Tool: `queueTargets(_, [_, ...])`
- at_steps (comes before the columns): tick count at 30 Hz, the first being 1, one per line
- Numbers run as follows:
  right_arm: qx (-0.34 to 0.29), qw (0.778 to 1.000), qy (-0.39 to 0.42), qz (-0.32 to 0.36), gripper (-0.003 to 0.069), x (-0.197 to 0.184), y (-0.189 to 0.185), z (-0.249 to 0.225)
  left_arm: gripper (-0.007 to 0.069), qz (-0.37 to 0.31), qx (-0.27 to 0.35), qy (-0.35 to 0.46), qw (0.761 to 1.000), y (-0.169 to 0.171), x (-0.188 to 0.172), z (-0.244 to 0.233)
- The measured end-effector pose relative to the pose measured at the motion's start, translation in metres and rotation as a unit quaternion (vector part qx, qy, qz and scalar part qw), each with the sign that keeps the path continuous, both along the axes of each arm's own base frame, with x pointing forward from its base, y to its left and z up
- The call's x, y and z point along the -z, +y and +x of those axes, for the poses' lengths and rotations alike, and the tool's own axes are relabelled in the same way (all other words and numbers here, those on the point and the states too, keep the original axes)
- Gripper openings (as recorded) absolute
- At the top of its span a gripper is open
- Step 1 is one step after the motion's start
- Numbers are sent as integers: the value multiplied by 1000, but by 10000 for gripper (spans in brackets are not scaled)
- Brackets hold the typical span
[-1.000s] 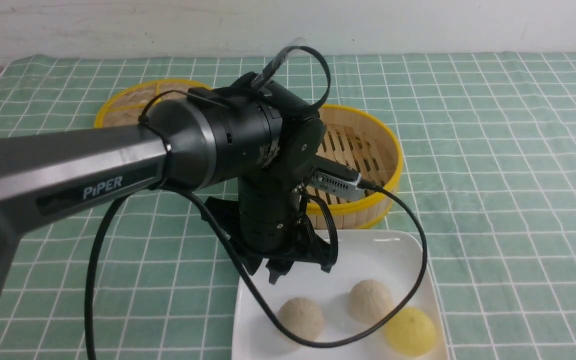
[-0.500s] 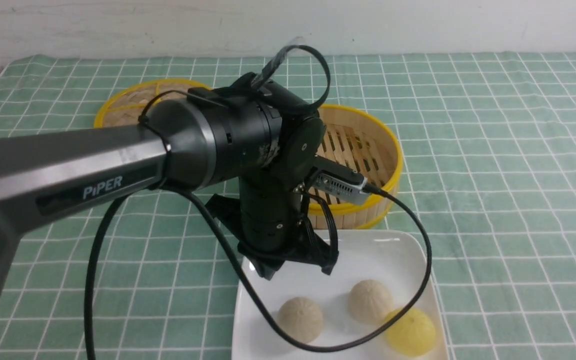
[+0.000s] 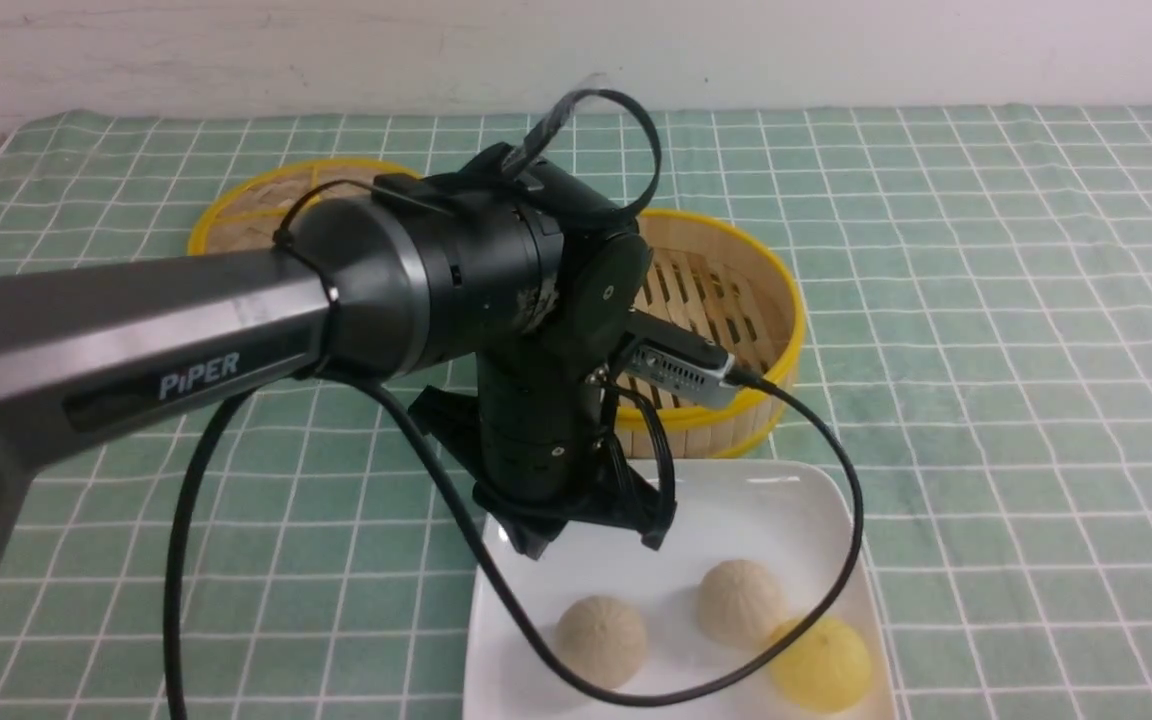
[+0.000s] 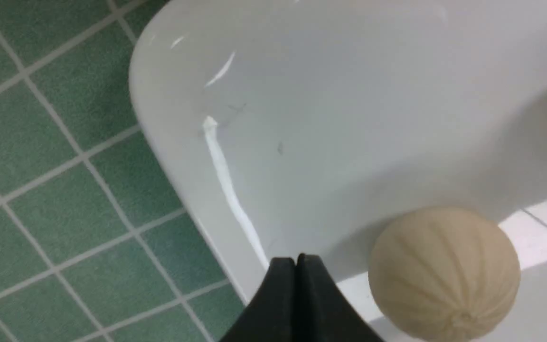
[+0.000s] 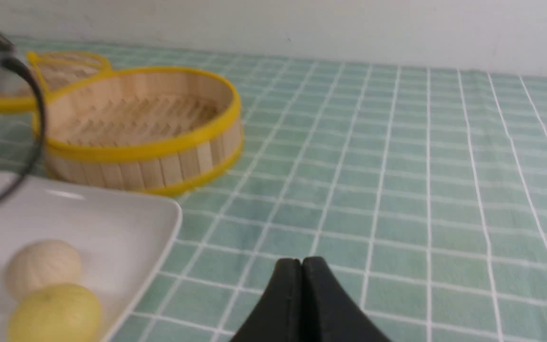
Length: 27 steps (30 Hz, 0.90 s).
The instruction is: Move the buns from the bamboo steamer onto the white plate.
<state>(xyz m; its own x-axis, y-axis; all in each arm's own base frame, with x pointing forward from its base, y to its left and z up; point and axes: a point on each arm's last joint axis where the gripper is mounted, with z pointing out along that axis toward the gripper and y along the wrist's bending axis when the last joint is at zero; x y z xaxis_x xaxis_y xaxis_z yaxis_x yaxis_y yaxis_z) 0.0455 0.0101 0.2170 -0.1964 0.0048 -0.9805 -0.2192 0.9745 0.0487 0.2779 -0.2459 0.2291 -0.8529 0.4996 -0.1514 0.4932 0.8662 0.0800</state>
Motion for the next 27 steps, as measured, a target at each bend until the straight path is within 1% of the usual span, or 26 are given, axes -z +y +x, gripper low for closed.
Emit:
queueTargets(3, [41,998,39,-8,1,23,-3,3,1,-5,1,-15,1000,6,-19,-5])
queueTargets(7, [70,995,72,-14,3,42,-6,5,1,-22,0,-44,999,19,-53,-17])
queueTargets(8, [76,995,69,-12,5,42,-7,5,1,-24,0,-49,999,22,-59,-19])
queueTargets(9, [82,994,65,-11,5,42,-7,6,1,-27,-1,-61,998,29,-73,-25])
queueTargets(12, [95,994,60,-10,8,42,-9,6,3,-29,-2,-78,997,39,-92,-34])
queueTargets(13, [105,993,58,-9,9,42,-10,6,5,-38,-3,-98,994,48,-108,-41])
queueTargets(14, [110,992,58,-9,9,42,-10,6,6,-43,-3,-110,993,52,-116,-45])
queueTargets(20, [142,988,58,-7,12,42,-13,6,12,-90,-14,-196,976,94,-176,-82])
queueTargets(21, [142,988,58,-7,12,42,-14,6,12,-94,-17,-202,975,96,-177,-84])
queueTargets(22, [143,988,58,-7,14,42,-14,6,13,-111,-24,-222,968,106,-190,-94])
queueTargets(27, [143,988,58,-7,18,42,-14,6,15,-162,-36,-271,948,137,-220,-127])
